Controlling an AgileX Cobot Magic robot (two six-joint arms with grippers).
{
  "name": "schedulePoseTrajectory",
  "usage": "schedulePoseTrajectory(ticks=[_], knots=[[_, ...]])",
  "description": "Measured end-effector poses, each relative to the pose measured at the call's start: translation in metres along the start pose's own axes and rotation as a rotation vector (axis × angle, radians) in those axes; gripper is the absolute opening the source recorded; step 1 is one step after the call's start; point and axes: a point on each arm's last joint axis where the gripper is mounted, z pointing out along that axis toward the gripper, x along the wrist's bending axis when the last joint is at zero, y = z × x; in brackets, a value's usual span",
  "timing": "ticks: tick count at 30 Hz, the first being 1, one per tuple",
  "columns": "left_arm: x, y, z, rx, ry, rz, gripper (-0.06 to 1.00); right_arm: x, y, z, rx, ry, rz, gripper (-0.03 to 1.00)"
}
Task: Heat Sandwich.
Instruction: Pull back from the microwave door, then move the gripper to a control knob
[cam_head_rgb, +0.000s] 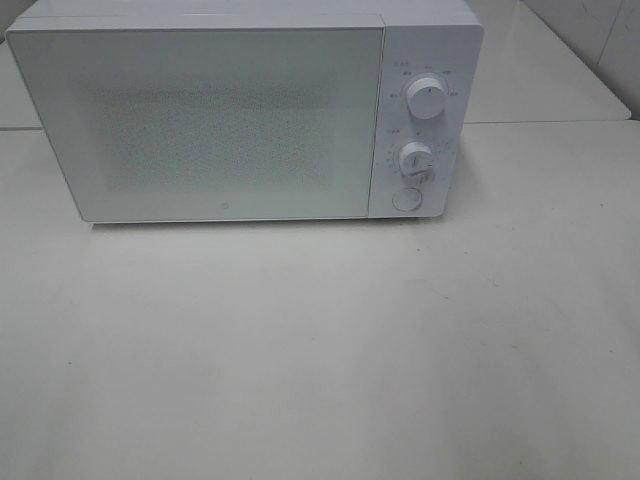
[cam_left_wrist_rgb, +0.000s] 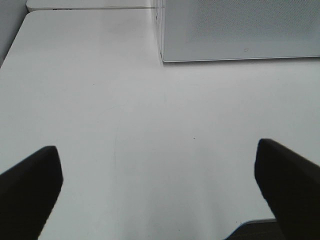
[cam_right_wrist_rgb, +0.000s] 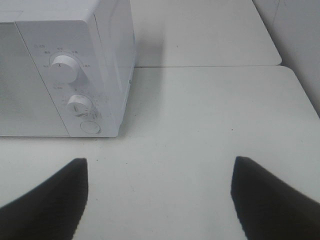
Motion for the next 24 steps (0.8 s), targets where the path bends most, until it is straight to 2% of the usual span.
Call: schedulePoseTrajectory(ticks=[24], knots=[[0.0, 0.0, 0.0, 0.0, 0.0, 0.0, 0.99, 0.0, -0.003, 0.088, 0.166, -0.009, 0.003, 0.76]])
